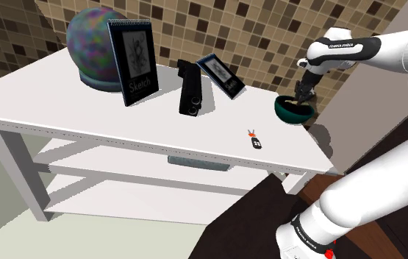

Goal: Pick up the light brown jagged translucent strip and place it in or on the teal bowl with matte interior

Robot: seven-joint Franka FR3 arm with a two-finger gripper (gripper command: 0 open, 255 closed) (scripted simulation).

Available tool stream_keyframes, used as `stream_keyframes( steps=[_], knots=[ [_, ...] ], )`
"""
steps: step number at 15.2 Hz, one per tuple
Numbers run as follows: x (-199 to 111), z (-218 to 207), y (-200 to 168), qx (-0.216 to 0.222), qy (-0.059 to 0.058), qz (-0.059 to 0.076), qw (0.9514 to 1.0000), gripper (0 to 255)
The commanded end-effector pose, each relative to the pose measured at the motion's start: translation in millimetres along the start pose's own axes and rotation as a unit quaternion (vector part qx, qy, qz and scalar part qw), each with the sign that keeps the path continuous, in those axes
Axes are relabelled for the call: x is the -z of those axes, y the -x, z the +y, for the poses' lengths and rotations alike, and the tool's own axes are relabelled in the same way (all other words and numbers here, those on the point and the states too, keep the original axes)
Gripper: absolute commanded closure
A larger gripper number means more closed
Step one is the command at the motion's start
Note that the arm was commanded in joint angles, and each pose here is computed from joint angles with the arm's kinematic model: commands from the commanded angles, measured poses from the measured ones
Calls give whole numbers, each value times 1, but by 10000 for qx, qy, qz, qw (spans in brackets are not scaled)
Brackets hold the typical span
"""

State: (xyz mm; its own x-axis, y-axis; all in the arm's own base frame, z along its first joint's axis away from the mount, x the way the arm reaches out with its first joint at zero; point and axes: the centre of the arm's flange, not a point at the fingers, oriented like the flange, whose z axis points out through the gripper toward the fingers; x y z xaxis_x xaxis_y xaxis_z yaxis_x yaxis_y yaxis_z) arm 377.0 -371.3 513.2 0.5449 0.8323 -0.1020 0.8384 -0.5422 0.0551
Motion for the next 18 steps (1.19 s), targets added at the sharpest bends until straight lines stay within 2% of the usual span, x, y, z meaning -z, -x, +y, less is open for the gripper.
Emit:
stream_keyframes(
  steps=[1, 8, 9, 14, 18],
  knots=[
    [-5, 0, 0, 0, 3, 1, 10000, 255],
    [-5, 0, 0, 0, 2, 0, 10000, 255],
    [-5, 0, 0, 0, 2, 0, 10000, 0],
    [-5, 0, 0, 0, 2, 0, 10000, 0],
    [45, 0, 0, 0, 3, 0, 10000, 0]
  ],
)
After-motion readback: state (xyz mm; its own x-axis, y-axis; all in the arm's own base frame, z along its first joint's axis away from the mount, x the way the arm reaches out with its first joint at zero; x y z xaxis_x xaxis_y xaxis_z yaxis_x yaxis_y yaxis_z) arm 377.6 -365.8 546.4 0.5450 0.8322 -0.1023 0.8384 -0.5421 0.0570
